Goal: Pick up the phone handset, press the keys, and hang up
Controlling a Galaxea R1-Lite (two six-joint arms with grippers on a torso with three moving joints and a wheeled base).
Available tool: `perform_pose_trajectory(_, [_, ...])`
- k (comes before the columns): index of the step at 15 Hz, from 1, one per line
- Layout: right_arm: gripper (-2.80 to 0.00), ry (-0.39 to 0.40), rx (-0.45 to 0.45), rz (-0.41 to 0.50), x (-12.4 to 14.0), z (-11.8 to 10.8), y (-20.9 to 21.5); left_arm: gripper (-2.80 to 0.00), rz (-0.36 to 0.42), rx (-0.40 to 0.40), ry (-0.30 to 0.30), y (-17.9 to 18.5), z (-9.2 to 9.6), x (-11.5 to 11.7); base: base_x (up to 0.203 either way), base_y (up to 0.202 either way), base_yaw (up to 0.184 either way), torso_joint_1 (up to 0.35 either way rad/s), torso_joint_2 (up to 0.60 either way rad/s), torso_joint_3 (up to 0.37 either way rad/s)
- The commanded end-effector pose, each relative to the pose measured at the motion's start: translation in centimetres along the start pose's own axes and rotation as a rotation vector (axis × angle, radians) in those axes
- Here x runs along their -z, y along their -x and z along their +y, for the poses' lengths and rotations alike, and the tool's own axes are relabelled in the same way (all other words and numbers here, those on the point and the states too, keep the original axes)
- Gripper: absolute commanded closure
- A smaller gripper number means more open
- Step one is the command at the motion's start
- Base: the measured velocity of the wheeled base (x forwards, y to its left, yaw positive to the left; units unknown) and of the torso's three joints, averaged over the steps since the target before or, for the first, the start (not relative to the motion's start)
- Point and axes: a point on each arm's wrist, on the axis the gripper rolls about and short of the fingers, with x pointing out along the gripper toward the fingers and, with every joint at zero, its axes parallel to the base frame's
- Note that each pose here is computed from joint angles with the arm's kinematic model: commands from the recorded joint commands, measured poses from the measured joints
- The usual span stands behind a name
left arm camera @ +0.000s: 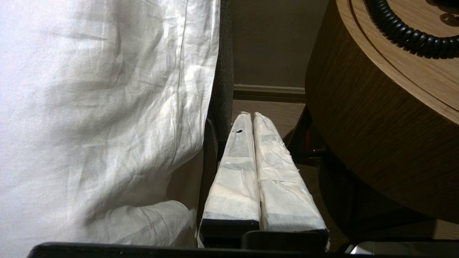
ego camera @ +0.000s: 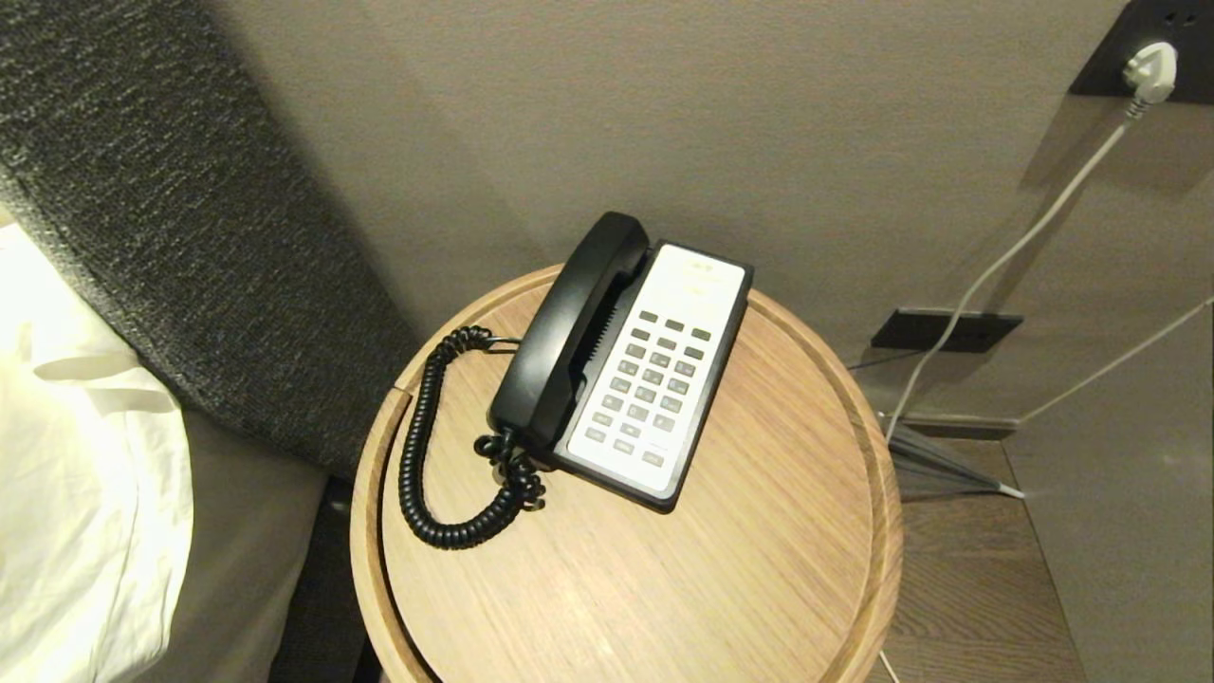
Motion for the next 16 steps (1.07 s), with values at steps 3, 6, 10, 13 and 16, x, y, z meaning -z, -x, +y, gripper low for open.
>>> perform_pose_trajectory(3, [0.00,0.151,0.004,-0.027,6.0,-1.7,-0.9,0.00,0.035,0.001,0.000,-0.2,0.0,1.0,0.000,0.000,0.000,0.000,0.00,0.000])
perform_pose_trajectory(6, [0.00,0.205,0.032,-0.153,8.5,-2.7,-2.4,0.00,0.035,0.001,0.000,-0.2,0.0,1.0,0.000,0.000,0.000,0.000,0.00,0.000])
perform_pose_trajectory(10, [0.00,0.219,0.040,-0.191,8.3,-2.7,-2.1,0.00,0.034,0.001,0.000,-0.2,0.0,1.0,0.000,0.000,0.000,0.000,0.00,0.000])
perform_pose_trajectory(13, [0.00,0.221,0.039,-0.192,8.3,-2.7,-2.1,0.00,0.035,0.001,0.000,-0.2,0.0,1.0,0.000,0.000,0.000,0.000,0.00,0.000])
perform_pose_trajectory(16, [0.00,0.221,0.039,-0.192,8.3,-2.7,-2.1,0.00,0.034,0.001,0.000,-0.2,0.0,1.0,0.000,0.000,0.000,0.000,0.00,0.000])
